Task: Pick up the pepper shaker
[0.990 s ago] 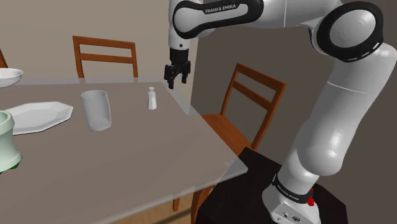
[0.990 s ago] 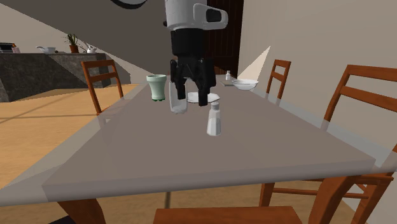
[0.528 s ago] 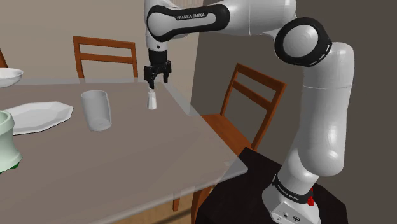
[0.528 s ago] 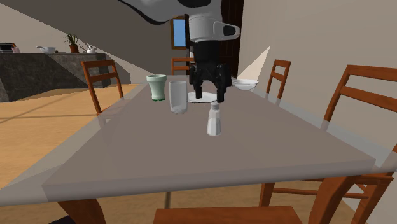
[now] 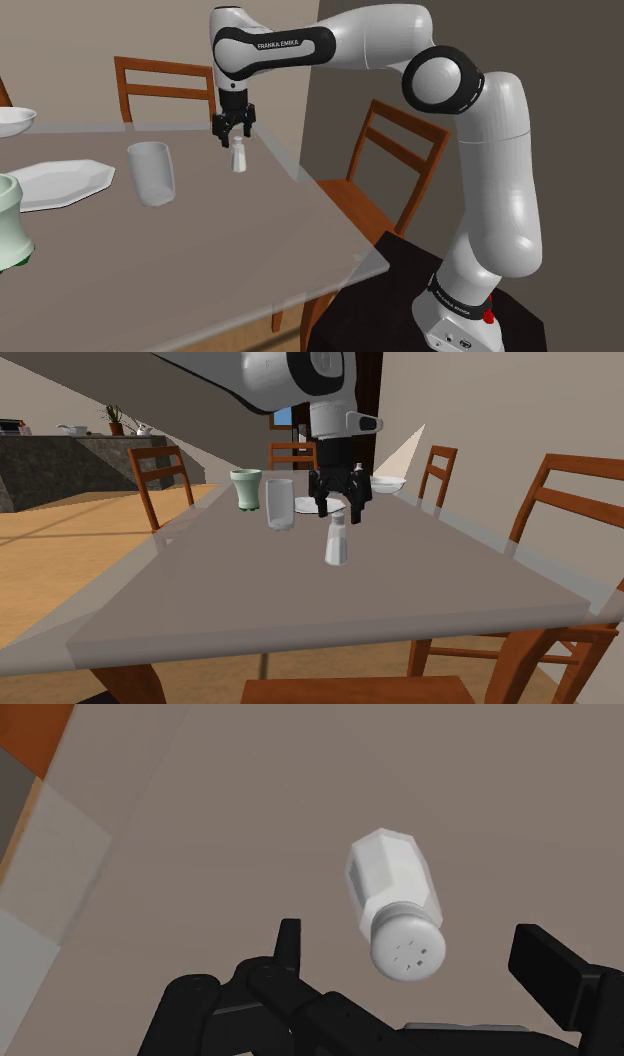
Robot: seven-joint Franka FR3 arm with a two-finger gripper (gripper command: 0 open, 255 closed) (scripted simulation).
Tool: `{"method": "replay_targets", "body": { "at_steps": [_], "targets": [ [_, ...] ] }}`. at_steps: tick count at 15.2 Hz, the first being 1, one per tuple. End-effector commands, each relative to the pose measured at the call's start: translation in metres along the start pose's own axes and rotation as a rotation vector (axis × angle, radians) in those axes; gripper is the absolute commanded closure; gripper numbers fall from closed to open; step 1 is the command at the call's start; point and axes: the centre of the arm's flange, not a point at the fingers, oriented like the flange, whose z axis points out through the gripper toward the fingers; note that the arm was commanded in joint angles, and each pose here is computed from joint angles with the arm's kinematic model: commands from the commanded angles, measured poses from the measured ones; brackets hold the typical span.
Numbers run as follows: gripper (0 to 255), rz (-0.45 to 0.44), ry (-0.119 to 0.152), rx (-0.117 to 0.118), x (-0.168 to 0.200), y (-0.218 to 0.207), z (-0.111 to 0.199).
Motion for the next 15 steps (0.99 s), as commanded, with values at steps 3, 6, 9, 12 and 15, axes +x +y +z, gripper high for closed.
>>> {"method": "replay_targets", "body": {
  "at_steps": [3,6,9,12,15],
  "targets": [
    [0,0.000,0.000,0.000,0.0007,-0.0018,0.0185],
    [255,0.000,0.000,0.000,0.0007,-0.0017,0.0188],
    [255,0.000,0.000,0.000,0.0009,-0.0017,0.0187],
    [255,0.000,0.000,0.000,0.0007,-0.0014,0.0187],
    [255,0.000,0.000,0.000,0.0009,-0.0013,0.0132]
  ]
}}
